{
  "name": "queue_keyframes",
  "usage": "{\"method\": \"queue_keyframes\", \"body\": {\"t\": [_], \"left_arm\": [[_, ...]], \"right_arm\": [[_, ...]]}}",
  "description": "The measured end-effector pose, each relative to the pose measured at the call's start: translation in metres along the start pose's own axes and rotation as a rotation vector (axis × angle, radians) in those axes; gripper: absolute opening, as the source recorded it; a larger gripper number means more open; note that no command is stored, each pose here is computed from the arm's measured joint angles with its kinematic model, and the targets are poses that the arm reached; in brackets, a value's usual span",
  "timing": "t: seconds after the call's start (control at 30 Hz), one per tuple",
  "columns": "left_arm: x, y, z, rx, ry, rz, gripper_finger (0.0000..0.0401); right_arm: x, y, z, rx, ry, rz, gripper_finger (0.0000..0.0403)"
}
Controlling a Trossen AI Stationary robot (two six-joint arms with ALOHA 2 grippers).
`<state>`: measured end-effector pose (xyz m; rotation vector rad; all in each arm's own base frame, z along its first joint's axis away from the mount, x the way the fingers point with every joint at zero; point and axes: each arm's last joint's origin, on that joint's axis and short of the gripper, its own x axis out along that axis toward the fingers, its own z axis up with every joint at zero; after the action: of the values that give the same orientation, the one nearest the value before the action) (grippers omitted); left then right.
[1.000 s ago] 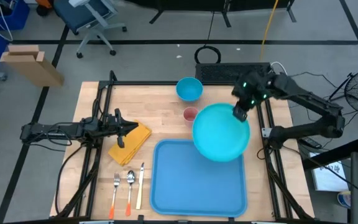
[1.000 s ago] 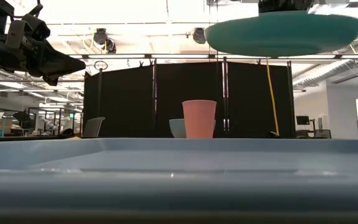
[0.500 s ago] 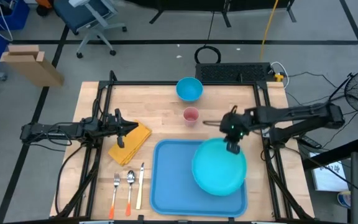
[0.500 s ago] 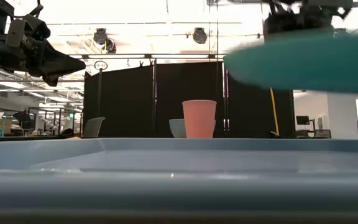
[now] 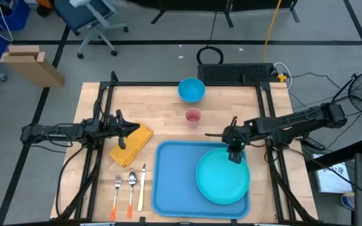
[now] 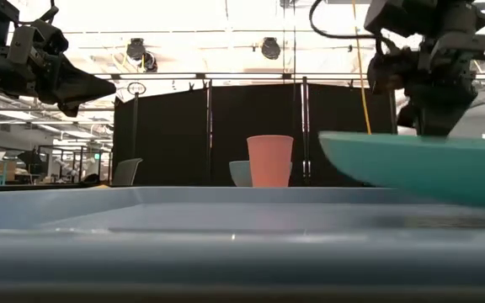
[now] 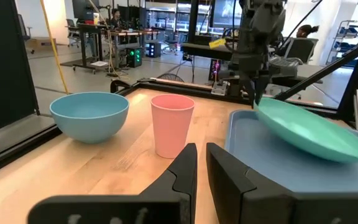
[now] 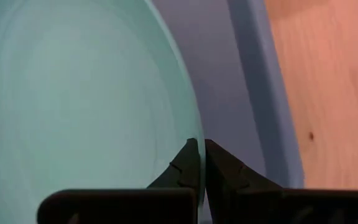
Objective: Set up tray
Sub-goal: Put the blue plate on the blue tray, then put the blue bowl on top of the blue plate on the blue tray
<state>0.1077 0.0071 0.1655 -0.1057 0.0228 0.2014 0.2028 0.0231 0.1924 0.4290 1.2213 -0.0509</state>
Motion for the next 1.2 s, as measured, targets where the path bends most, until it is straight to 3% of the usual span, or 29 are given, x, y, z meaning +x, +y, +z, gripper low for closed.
{"method": "queue_keyframes", "body": {"t": [0.33,0.6,1.2], "left_arm": [[0.000,0.000,0.000,-0.006,0.000,-0.001,0.0035],[0.000,0.000,0.000,-0.005,0.000,-0.002,0.0035],[0.000,0.000,0.000,-0.004,0.001,-0.002,0.0035]], "right_arm": [[0.030,-0.003,0.003,0.049,0.102,-0.048,0.0000],[0.035,-0.003,0.005,0.050,0.104,-0.045,0.0004],[0.018,0.000,0.007,0.022,0.011,-0.005,0.0105]]}}
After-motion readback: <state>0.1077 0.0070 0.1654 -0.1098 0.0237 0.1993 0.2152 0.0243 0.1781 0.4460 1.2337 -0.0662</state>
